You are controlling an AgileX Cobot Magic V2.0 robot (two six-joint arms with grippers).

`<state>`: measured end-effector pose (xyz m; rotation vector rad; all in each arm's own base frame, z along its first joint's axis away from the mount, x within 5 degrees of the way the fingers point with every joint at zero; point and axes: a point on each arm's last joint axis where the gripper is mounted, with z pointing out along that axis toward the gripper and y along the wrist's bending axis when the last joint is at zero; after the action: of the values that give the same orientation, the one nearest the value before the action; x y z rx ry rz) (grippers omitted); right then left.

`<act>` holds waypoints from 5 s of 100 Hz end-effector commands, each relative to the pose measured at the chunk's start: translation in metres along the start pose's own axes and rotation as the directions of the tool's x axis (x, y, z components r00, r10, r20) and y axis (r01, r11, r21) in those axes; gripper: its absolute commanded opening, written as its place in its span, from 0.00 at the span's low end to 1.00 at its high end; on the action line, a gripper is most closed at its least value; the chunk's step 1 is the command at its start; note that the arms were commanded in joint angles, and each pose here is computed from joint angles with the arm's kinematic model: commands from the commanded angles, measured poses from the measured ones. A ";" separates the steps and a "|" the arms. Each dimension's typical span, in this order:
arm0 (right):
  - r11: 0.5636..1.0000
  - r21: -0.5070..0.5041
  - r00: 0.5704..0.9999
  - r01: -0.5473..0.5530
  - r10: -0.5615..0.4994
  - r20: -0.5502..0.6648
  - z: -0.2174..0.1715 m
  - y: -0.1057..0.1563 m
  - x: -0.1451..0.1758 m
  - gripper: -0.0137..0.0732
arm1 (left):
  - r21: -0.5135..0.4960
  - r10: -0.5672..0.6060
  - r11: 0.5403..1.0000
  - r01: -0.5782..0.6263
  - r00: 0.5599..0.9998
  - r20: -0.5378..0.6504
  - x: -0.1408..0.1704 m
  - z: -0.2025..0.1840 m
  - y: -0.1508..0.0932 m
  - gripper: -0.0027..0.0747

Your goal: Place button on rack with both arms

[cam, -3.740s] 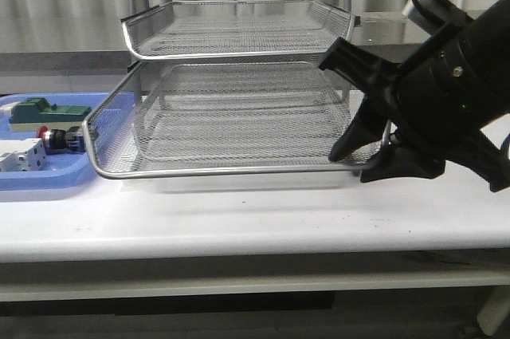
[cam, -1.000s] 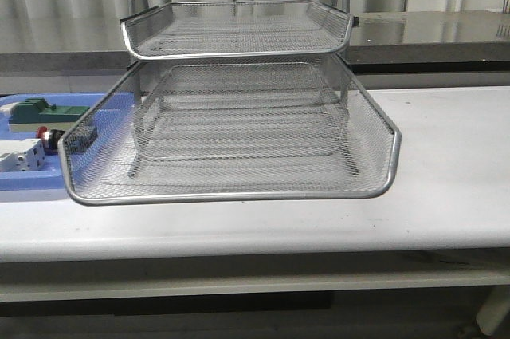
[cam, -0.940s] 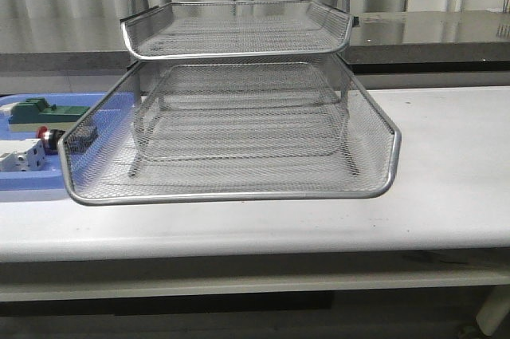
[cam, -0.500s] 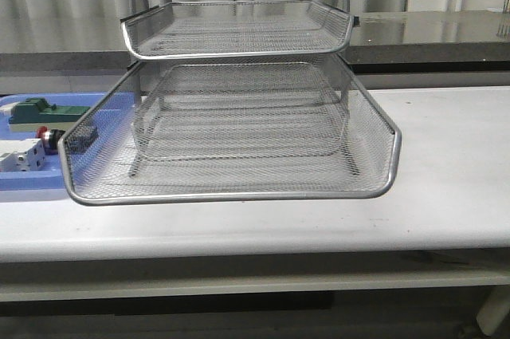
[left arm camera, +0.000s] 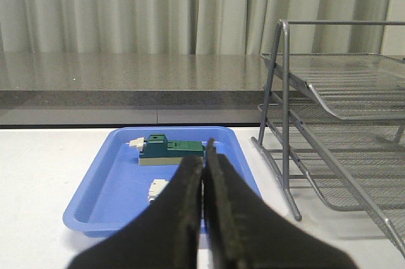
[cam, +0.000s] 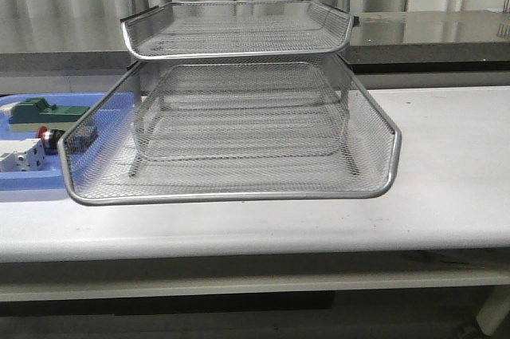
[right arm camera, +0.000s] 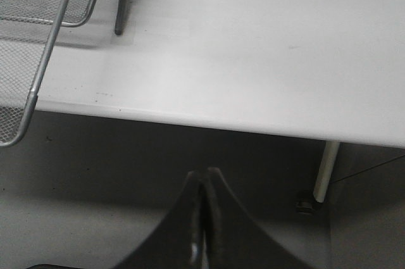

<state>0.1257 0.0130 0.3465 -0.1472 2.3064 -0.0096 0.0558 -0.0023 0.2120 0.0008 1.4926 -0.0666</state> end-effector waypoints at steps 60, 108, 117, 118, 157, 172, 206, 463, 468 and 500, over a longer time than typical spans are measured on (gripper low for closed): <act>1.000 0.005 0.997 0.006 -0.006 0.080 -0.007 -0.001 -0.010 0.08 | -0.007 -0.067 0.998 0.068 0.998 0.013 -0.034 0.001 -0.001 0.04; 1.000 0.005 0.997 0.006 -0.006 0.080 -0.007 -0.001 -0.010 0.08 | -0.080 -0.063 0.996 0.037 0.930 -0.363 -0.126 0.083 -0.001 0.04; 1.000 0.005 0.997 0.006 -0.006 0.080 -0.007 -0.001 -0.010 0.08 | -0.083 -0.041 0.997 0.003 0.887 -0.460 -0.130 0.107 0.000 0.04; 1.000 0.005 0.997 0.006 -0.006 0.080 -0.007 -0.001 -0.010 0.08 | -0.083 -0.038 0.997 -0.003 0.876 -0.481 -0.128 0.110 0.000 0.04; 1.000 0.005 0.997 0.006 -0.006 0.080 -0.007 -0.001 -0.010 0.08 | -0.033 0.046 0.993 -0.112 0.638 -0.769 -0.112 0.188 0.003 0.04; 1.000 0.005 0.997 0.006 -0.006 0.080 -0.007 -0.001 -0.010 0.08 | -0.012 0.063 0.992 -0.123 0.586 -0.808 -0.105 0.199 0.002 0.06; 1.000 0.005 0.997 0.006 -0.006 0.080 -0.007 -0.001 -0.010 0.08 | 0.029 0.105 0.989 -0.142 0.563 -0.820 -0.104 0.199 0.002 0.84; 1.000 0.005 0.997 0.006 -0.006 0.080 -0.007 -0.001 -0.010 0.08 | 0.718 0.771 0.636 -0.282 0.249 -0.586 0.047 0.452 -0.003 0.89; 1.000 0.005 0.997 0.006 -0.006 0.080 -0.007 -0.001 -0.010 0.08 | 0.717 0.771 0.636 -0.284 0.250 -0.585 0.048 0.452 -0.003 0.89; 1.000 0.005 0.997 0.006 -0.006 0.080 -0.007 -0.001 -0.010 0.08 | 0.733 0.778 0.627 -0.264 0.248 -0.577 0.056 0.452 -0.004 0.89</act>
<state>0.1257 0.0130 0.3465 -0.1472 2.3064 -0.0096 0.5075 -0.0262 0.1538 1.2684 2.5099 0.1392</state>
